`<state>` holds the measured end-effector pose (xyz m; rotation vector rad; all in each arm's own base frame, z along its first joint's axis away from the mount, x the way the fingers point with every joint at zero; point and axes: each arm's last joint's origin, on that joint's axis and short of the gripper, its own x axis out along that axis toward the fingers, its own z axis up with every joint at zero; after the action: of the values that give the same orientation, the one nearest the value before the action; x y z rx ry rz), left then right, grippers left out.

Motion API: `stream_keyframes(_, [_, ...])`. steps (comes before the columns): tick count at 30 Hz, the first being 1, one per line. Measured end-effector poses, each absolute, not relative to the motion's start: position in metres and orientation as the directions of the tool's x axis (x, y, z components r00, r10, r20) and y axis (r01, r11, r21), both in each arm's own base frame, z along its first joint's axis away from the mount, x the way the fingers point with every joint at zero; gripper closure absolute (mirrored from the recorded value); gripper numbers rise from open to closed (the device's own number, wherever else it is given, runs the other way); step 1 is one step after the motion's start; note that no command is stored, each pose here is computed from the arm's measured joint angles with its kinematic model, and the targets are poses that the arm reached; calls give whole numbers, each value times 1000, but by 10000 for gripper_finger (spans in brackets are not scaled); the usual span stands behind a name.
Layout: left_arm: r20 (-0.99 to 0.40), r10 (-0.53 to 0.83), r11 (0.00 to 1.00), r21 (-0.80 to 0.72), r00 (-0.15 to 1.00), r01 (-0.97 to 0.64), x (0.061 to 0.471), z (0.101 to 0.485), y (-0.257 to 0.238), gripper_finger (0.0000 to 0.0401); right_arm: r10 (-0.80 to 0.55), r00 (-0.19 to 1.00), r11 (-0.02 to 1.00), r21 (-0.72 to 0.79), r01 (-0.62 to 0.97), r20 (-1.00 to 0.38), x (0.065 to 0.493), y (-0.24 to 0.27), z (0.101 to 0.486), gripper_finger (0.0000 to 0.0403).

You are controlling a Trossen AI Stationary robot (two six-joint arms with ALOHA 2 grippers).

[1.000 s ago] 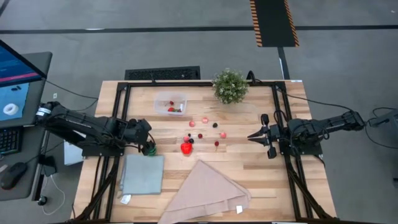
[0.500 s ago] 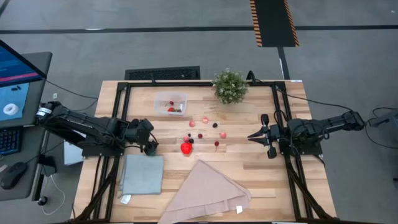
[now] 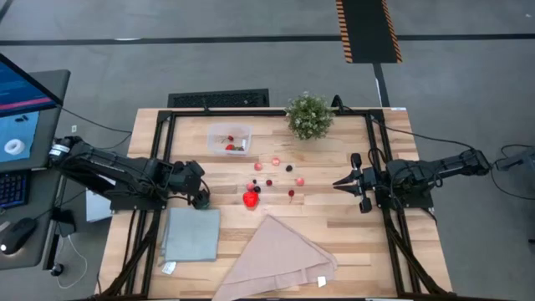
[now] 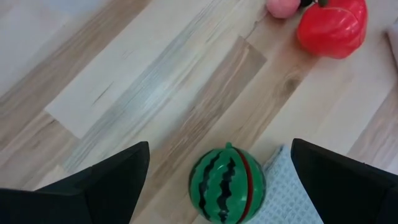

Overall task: Pick and placing Produce into tupperware
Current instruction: Put the green watermelon into the transparent container

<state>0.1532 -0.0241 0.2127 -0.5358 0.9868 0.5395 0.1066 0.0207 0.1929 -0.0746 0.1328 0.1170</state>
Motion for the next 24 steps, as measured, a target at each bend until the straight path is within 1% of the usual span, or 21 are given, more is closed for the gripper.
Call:
stream_keyframes(7, [-875, 182, 735, -181, 448, -653, 153, 213, -24, 19, 111, 984, 990, -66, -121, -136, 107, 21, 193, 339])
stream_keyframes(12, [-878, 201, 734, -159, 435, -661, 152, 212, -23, 19, 111, 984, 990, -66, -121, -136, 107, 21, 193, 339])
stream_keyframes(16, [-876, 212, 715, -163, 432, -680, 152, 212, -23, 19, 111, 984, 990, -66, -121, -136, 107, 21, 193, 339])
stream_keyframes(22, [-884, 187, 721, -173, 429, -671, 151, 212, -24, 19, 112, 984, 990, -66, -122, -136, 107, 21, 193, 339])
stream_keyframes(24, [-894, 188, 726, -152, 406, -671, 149, 211, -25, 19, 112, 984, 990, -66, -122, -136, 107, 21, 193, 339])
